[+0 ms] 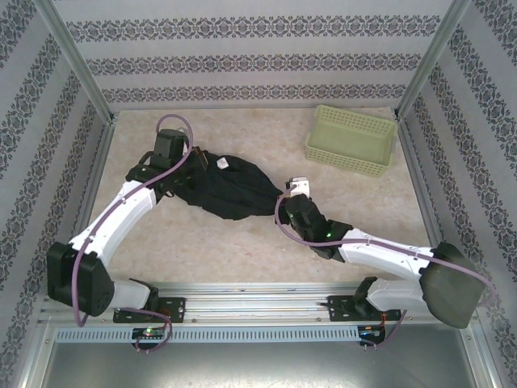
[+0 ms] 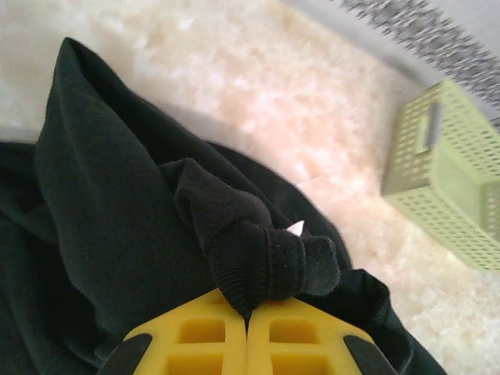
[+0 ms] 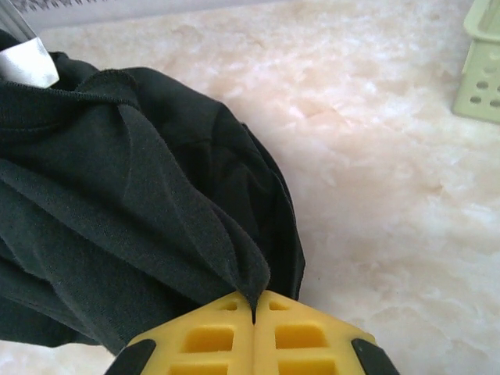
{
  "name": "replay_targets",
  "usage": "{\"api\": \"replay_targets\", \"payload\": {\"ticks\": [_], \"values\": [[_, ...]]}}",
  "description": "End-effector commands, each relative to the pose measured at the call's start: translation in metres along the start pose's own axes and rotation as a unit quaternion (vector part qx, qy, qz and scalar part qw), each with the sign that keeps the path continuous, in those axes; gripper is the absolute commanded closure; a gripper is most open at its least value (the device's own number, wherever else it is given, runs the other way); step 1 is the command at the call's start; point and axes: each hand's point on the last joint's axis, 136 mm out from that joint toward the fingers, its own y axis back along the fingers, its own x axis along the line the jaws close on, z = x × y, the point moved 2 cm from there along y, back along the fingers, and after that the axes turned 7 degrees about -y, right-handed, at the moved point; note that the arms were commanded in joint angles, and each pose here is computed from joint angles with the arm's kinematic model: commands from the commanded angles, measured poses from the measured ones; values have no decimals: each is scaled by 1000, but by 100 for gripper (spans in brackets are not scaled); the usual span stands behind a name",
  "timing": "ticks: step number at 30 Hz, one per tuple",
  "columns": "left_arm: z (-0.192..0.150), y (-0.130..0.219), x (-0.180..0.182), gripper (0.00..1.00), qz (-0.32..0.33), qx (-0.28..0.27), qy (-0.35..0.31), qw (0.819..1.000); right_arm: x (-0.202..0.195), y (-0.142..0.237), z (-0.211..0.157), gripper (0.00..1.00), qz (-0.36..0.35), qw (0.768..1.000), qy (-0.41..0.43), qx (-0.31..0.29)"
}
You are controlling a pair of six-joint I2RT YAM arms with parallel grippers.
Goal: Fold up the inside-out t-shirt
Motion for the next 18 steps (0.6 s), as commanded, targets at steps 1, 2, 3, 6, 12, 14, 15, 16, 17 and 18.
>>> {"api": "replay_targets", "payload": {"ticks": [1,2,3,6,12,14,15,16,17,18], "values": [[0,-8,18,100,4,22,39,999,-9,-4,-13,100,-20,1000,-7,9],[7,-2,16,100,6,12,36,999,-11,-3,-13,100,-23,1000,-8,7],[16,6,13,100,5,-1,30,1000,-12,-1,-12,100,-26,1000,-9,4],[35,30,6,100,1,-53,21,998,-18,2,-12,100,-26,1000,-11,2],[1,15,8,100,-28,-8,28,999,-18,-6,-38,100,-9,999,-20,43],[-16,5,12,100,-31,16,26,999,-16,-10,-48,100,-6,998,-18,57],[-23,3,13,100,-31,27,26,999,-15,-12,-54,100,-8,998,-14,63],[-26,3,12,100,-32,34,23,999,-15,-14,-59,100,-11,997,-12,70],[-29,4,11,100,-33,40,19,998,-16,-16,-64,100,-16,997,-12,78],[-29,8,11,100,-31,37,13,999,-17,-18,-68,100,-20,996,-14,85]]}}
